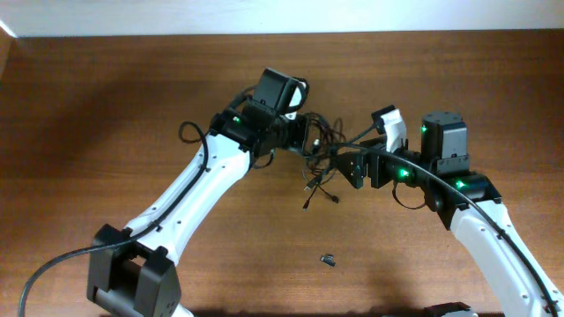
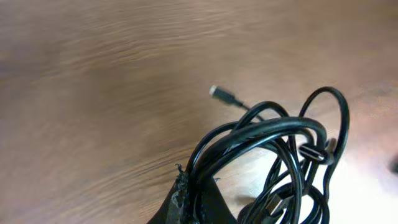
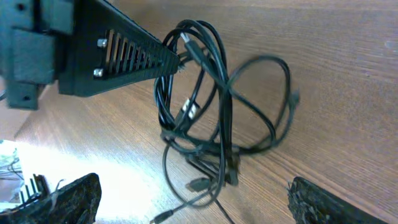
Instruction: Untangle cables
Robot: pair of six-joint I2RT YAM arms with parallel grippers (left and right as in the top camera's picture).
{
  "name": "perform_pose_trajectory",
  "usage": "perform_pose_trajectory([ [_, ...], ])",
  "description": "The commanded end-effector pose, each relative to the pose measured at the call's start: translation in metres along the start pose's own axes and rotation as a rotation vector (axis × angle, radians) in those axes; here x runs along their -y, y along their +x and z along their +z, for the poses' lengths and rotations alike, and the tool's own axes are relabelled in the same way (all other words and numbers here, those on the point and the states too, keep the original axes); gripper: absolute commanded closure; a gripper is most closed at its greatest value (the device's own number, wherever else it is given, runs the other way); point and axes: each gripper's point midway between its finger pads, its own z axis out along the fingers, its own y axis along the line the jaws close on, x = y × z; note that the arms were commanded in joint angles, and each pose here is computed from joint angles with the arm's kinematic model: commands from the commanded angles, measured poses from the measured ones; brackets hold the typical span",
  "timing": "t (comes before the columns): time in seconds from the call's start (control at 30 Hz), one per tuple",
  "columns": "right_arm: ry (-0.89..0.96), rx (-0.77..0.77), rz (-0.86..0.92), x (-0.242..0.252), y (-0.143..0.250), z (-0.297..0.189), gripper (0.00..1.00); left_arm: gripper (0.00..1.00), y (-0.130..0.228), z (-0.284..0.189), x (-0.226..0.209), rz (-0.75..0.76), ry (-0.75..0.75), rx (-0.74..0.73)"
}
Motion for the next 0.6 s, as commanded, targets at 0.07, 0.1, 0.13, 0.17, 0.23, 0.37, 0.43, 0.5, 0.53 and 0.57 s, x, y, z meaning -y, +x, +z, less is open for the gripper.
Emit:
perform_pose_trajectory([
  [0.07,0.011,0.008,-0.017,0.0,-0.004,-0.001,0.02,1.0,0.001,-0.013,0.036,0.258,0.214,0.008],
  [0.1,0.011,0.008,-0.017,0.0,-0.004,-0.001,0.01,1.0,0.001,-0.013,0.036,0.258,0.214,0.008],
  [0.13,0.02,0.008,-0.015,0.002,-0.004,-0.001,0.01,1.0,0.0,-0.013,0.036,0.257,0.214,0.009],
  [0.17,0.047,0.001,-0.008,0.006,-0.002,-0.001,0.01,1.0,0.0,-0.013,0.035,0.262,0.214,0.01],
  [0.23,0.106,-0.017,0.008,0.016,0.003,-0.002,0.01,1.0,0.0,-0.013,0.036,0.284,0.214,0.012],
  [0.37,0.122,-0.025,0.015,0.019,0.005,-0.002,0.01,1.0,-0.004,-0.01,0.017,0.279,0.106,0.021],
  [0.43,0.147,-0.028,0.018,0.023,0.006,-0.003,0.01,1.0,-0.005,-0.01,0.014,0.226,0.085,0.02],
  [0.5,0.203,-0.023,0.063,0.033,0.007,-0.004,0.01,1.0,-0.006,-0.01,0.01,0.143,0.072,0.02],
  [0.53,0.222,-0.024,0.069,0.036,0.007,-0.005,0.01,1.0,-0.005,-0.01,0.013,0.133,0.09,0.017],
  [0.57,0.229,-0.026,0.071,0.037,0.008,-0.005,0.01,1.0,-0.004,-0.011,0.021,0.134,0.137,0.01],
])
